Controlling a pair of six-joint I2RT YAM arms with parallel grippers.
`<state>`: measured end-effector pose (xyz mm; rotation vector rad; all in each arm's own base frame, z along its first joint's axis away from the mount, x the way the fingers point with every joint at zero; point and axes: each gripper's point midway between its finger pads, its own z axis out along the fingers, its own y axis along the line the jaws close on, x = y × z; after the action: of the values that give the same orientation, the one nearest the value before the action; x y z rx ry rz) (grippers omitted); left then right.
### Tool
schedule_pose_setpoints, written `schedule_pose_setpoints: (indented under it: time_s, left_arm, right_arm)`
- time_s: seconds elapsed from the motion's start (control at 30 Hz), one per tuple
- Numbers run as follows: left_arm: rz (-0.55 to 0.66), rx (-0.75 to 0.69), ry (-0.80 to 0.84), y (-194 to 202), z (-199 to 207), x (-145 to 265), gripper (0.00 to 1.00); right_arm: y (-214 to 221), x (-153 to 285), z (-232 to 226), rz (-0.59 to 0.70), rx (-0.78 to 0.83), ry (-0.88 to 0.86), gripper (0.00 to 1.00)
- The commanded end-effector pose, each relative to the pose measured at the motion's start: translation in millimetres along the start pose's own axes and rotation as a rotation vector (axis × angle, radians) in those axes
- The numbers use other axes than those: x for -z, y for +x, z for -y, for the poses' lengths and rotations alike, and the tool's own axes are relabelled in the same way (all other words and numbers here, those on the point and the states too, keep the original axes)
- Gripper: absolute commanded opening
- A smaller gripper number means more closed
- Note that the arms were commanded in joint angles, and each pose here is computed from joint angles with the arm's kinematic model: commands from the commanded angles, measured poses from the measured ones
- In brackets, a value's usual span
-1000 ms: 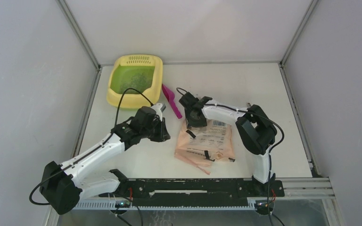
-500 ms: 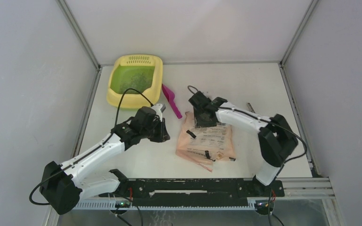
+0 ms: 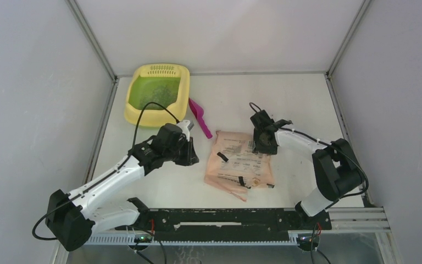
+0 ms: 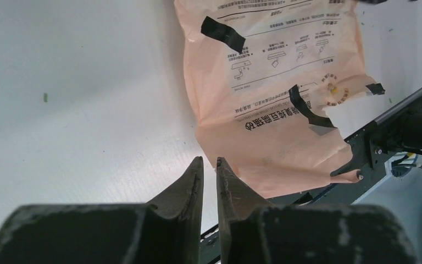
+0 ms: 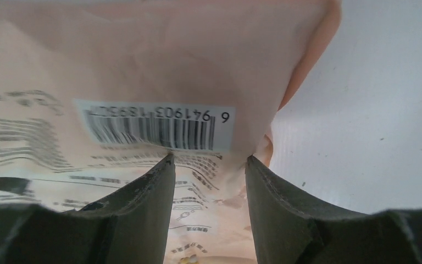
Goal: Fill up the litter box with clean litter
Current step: Close the cat litter bag at the center of the board.
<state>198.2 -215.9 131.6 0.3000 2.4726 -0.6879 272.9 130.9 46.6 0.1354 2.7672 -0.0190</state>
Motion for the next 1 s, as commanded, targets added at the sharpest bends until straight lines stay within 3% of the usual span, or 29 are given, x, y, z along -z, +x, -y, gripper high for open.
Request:
schedule_pose_setpoints:
  time_s: [0.0, 0.2, 0.6, 0.77, 0.97]
  left_arm:
    - [0.086, -0.014, 0.06, -26.3, 24.8, 22.2, 0.19]
    - [0.117, 0.002, 0.082, -26.1, 43.7, 45.7, 0.2]
    - [0.047, -0.016, 0.111, 9.7, 77.0, 54.3, 0.21]
    - [0.029, -0.017, 0.107, 24.4, 79.2, 52.7, 0.21]
    - [0.0, -0.024, 0.111, 39.7, 86.3, 53.3, 0.21]
  right_arm:
    - [15.2, -25.0, -11.1, -0.021, 0.017, -0.058, 0.56]
    - [40.7, -39.7, -8.4, -0.075, 0.021, -0.05, 0.51]
    - [-5.6, 36.2, -15.4, 0.092, -0.006, -0.142, 0.49]
    - [3.3, 23.4, -23.7, 0.043, 0.013, -0.144, 0.28]
    - [20.5, -6.2, -18.8, -0.045, 0.028, -0.067, 0.25]
